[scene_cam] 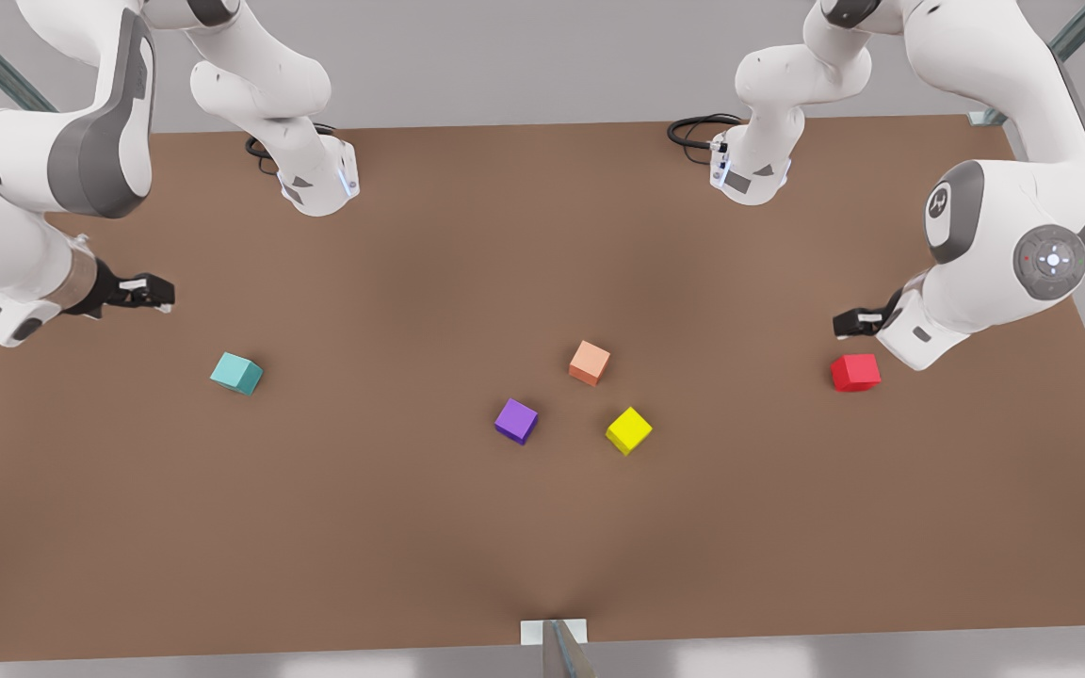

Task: Pick up red wooden cube and pass to hand red wooden cube and place in blue wooden cube

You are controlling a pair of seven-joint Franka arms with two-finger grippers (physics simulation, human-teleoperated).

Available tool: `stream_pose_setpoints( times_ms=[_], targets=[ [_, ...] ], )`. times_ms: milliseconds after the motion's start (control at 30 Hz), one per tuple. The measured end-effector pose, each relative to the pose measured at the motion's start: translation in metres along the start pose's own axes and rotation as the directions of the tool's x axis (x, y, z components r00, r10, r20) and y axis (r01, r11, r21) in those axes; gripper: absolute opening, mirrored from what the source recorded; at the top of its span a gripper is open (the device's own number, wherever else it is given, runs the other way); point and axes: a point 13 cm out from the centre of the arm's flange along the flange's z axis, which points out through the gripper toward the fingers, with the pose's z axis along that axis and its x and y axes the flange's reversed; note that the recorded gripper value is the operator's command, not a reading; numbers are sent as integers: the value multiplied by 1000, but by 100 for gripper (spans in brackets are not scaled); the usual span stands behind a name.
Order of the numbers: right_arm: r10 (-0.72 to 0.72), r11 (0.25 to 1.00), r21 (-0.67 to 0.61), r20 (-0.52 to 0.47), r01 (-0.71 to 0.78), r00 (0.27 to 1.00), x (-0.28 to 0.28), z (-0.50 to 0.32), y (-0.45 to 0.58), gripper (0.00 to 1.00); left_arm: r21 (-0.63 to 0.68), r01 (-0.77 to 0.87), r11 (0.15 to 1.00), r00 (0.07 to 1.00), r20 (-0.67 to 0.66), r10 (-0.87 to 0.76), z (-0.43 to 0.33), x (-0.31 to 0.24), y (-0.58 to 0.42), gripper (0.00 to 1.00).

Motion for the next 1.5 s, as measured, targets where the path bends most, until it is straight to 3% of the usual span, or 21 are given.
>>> stream_pose_setpoints(
  times_ms=[100,233,433,733,1300,1333,1367,1500],
  targets=[
    [0,1000,6,15,0,1000,-6,2,-2,100,4,30,1000,999,-15,-30,20,-13,14,100],
    [-3,1000,6,14,3,1000,-17,12,-2,100,-3,185,983,976,-117,-184,142,-33,117,100],
    [-20,1000,8,25,20,999,-24,15,6,100,-4,194,981,975,-111,-193,264,-8,157,100],
    [-25,1000,0,18,25,1000,-25,23,7,100,-5,30,1000,1000,-4,-30,309,-15,158,100],
    [-30,1000,-3,4,30,1000,-25,30,9,100,24,-141,990,989,-33,141,388,-15,169,100],
    [-31,1000,-3,4,31,1000,-25,31,9,100,24,-148,989,988,-32,149,390,-16,169,78],
    [-31,1000,-3,3,31,1000,-25,31,9,100,20,-154,988,988,-30,155,391,-17,170,68],
    [-31,1000,-3,2,31,1000,-25,32,9,100,11,-173,985,985,-7,173,383,-23,170,66]
  ],
)
